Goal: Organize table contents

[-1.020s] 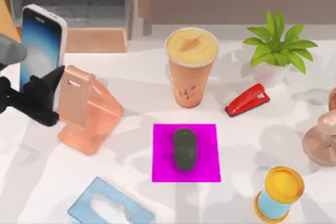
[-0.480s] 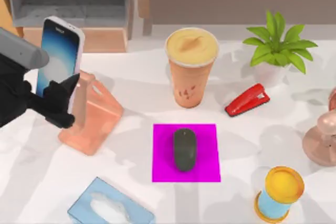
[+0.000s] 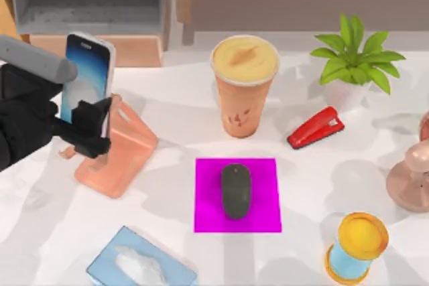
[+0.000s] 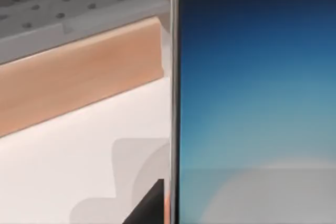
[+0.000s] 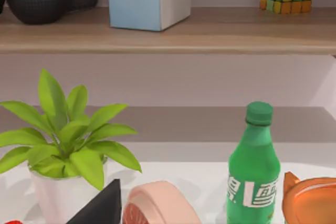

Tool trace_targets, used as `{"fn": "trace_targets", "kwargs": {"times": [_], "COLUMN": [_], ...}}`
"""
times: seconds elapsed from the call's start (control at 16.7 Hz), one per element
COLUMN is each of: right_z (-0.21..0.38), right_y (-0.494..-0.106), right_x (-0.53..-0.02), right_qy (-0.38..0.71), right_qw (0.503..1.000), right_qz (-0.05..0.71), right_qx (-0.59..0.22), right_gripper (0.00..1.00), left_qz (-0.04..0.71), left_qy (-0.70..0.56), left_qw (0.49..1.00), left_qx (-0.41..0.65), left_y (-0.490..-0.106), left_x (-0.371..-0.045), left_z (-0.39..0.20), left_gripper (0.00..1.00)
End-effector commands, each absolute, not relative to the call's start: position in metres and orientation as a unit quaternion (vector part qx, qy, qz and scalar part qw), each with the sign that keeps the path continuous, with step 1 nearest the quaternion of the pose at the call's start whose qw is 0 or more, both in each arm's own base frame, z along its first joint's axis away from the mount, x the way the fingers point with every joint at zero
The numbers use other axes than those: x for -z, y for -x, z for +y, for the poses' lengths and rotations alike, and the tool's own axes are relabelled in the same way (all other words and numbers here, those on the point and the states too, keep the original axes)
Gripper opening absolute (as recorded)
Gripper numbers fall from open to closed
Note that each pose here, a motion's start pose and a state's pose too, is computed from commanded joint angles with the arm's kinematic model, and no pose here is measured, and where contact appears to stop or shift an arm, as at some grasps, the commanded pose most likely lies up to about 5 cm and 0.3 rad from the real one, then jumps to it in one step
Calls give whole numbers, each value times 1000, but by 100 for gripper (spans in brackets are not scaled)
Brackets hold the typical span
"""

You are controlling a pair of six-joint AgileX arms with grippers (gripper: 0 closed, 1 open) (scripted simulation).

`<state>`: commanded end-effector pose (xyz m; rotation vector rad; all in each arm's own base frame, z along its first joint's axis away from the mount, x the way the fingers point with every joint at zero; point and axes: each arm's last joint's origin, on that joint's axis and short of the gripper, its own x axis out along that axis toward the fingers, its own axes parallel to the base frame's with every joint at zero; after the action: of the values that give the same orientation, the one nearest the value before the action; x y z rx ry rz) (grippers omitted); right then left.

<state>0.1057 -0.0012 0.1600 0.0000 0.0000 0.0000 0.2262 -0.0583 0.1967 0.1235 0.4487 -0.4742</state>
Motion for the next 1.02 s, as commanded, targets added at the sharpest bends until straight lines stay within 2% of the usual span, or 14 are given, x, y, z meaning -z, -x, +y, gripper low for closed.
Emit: {"fn": "trace_targets", "kwargs": {"times": [0.12,0.9,1.02], "right_z": [-1,-1,-1], "right_y": [-106,-106,-106], "right_x": [-160,-160,-160], "right_qy": [0,0,0], "right_qw": [1000,1000,1000], "right_qz": [0,0,0], "right_qx": [0,0,0], "right_gripper": [100,100,100], "left_qz": [220,220,220], "left_qy": [-61,-61,-61], "left_qw": [945,945,945], "left_qx": [233,233,233], "left_y": [-226,-226,-226], "left_x": [-197,-197,-197], "left_z": [-58,-58,-58], "left_gripper": [0,98,100]}}
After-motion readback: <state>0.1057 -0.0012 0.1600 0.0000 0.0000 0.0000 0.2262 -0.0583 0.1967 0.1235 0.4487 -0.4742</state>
